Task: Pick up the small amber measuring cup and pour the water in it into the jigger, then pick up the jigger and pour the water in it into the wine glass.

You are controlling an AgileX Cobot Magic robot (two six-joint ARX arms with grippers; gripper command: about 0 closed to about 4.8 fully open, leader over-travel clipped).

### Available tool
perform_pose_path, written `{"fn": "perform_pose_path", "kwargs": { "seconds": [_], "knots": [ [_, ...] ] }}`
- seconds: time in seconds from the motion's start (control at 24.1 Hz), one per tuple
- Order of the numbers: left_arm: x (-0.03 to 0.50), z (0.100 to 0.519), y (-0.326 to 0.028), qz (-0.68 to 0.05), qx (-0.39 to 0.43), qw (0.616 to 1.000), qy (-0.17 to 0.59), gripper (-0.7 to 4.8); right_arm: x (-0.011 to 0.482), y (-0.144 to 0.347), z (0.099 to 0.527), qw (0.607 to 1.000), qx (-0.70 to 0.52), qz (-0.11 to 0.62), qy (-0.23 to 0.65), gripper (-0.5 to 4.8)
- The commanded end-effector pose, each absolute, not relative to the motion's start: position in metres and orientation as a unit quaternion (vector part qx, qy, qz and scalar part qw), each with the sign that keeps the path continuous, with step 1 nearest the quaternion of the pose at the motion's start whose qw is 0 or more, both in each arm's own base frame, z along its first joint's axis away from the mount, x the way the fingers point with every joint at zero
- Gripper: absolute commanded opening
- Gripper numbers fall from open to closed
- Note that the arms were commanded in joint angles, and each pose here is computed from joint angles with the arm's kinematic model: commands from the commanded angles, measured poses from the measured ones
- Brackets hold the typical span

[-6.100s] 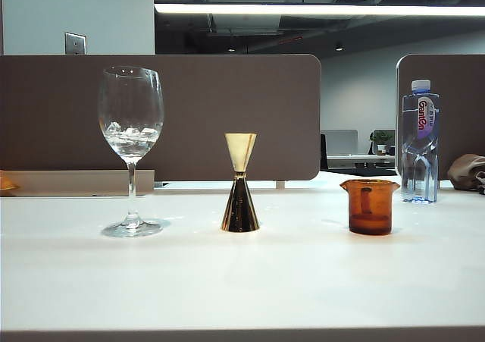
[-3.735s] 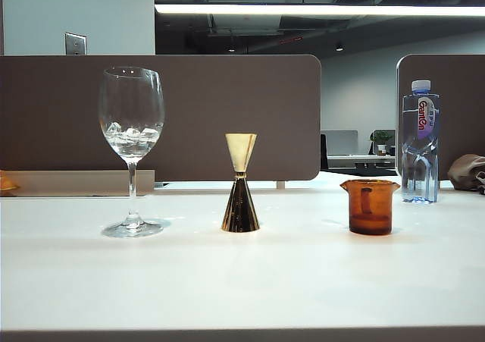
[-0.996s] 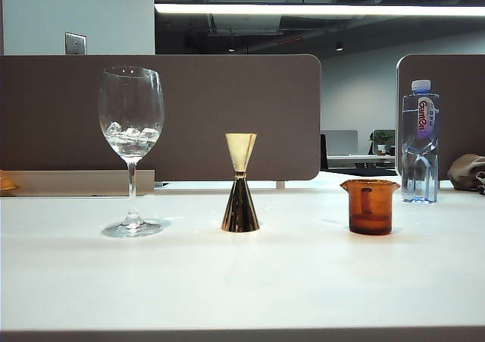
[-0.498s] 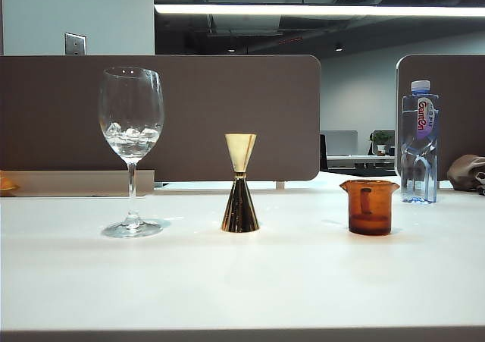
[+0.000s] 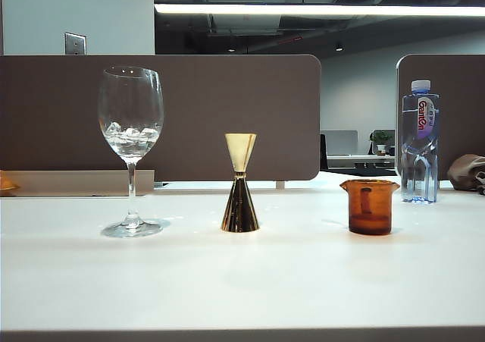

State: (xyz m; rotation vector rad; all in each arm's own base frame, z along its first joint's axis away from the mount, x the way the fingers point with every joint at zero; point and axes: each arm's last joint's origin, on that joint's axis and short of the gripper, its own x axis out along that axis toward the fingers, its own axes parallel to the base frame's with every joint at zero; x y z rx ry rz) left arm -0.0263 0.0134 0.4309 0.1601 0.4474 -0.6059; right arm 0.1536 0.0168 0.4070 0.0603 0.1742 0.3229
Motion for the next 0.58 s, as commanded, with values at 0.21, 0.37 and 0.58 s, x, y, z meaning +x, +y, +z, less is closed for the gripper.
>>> {"fn": "perform_pose_path", "kwargs": {
  "seconds": [0.21, 0.37, 0.58],
  "knots": [
    [-0.027, 0.431, 0.014, -0.294, 0.076, 0.927, 0.219, -0.02, 0.244, 0.027, 0.331, 0.968, 0.044, 0.184, 0.165, 0.22],
    [-0.027, 0.431, 0.014, -0.294, 0.076, 0.927, 0.219, -0.02, 0.239, 0.036, 0.256, 0.973, 0.064, 0.175, 0.135, 0.22],
    [-0.027, 0.431, 0.014, -0.293, 0.077, 0.927, 0.219, -0.02, 0.211, 0.049, 0.191, 0.974, 0.088, 0.179, 0.108, 0.54]
  ]
}}
